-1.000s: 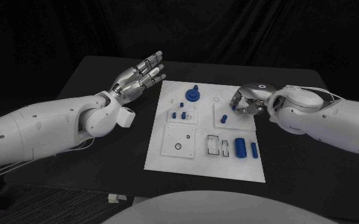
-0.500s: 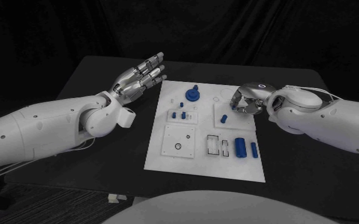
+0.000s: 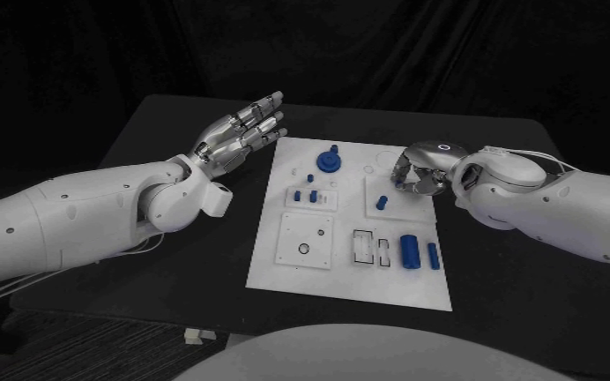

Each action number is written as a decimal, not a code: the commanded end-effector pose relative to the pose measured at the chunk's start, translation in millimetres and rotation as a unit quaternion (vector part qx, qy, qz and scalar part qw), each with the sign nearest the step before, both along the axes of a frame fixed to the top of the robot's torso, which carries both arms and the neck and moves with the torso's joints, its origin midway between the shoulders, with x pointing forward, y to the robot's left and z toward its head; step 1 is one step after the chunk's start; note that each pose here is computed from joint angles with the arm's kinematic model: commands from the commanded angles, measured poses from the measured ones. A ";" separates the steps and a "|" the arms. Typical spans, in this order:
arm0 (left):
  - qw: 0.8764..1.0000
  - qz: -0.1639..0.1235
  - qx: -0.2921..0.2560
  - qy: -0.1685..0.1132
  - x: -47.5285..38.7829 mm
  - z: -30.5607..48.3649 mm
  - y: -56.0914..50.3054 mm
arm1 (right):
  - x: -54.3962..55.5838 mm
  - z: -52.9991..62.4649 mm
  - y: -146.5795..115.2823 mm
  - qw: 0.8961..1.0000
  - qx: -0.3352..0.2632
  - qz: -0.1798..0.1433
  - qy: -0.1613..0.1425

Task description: Assemble the parts on the task board

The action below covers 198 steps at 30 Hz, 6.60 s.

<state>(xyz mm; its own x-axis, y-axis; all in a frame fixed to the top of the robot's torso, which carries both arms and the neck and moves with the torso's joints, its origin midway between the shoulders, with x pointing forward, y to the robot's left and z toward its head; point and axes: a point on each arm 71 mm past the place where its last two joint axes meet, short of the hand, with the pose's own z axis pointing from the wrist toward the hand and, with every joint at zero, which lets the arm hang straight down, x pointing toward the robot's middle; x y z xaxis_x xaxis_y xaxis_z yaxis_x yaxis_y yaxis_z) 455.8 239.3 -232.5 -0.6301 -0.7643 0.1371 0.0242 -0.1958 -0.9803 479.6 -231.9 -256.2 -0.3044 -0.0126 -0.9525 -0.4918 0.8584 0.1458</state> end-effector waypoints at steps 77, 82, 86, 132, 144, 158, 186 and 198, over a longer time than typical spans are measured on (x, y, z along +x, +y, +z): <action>1.000 -0.004 -0.004 0.004 0.6 -7.7 -1.8 | -72.4 5.9 130.8 0.982 0.059 0.179 0.005; 1.000 -0.008 -0.006 0.006 -0.7 -8.1 -3.5 | -73.9 2.1 133.7 0.982 0.055 0.180 0.013; 1.000 -0.010 -0.006 0.007 -1.3 -8.2 -4.3 | -74.6 0.2 135.6 0.982 0.053 0.181 0.017; 1.000 -0.020 -0.004 0.018 -0.2 -12.8 -7.7 | -79.6 -13.5 146.7 0.980 0.041 0.191 0.042; 1.000 -0.020 -0.002 0.021 0.1 -14.0 -7.8 | -80.7 -14.1 147.8 0.979 0.040 0.194 0.045; 1.000 -0.021 0.000 0.023 0.3 -15.0 -8.1 | -82.6 -14.3 150.6 0.978 0.043 0.198 0.046; 0.999 -0.020 0.004 0.027 0.6 -17.2 -7.5 | -78.1 -15.8 141.2 0.985 0.032 0.163 0.044; 0.999 -0.017 0.005 0.029 -1.0 -17.2 -3.8 | -76.0 26.7 109.7 0.980 0.114 0.150 -0.056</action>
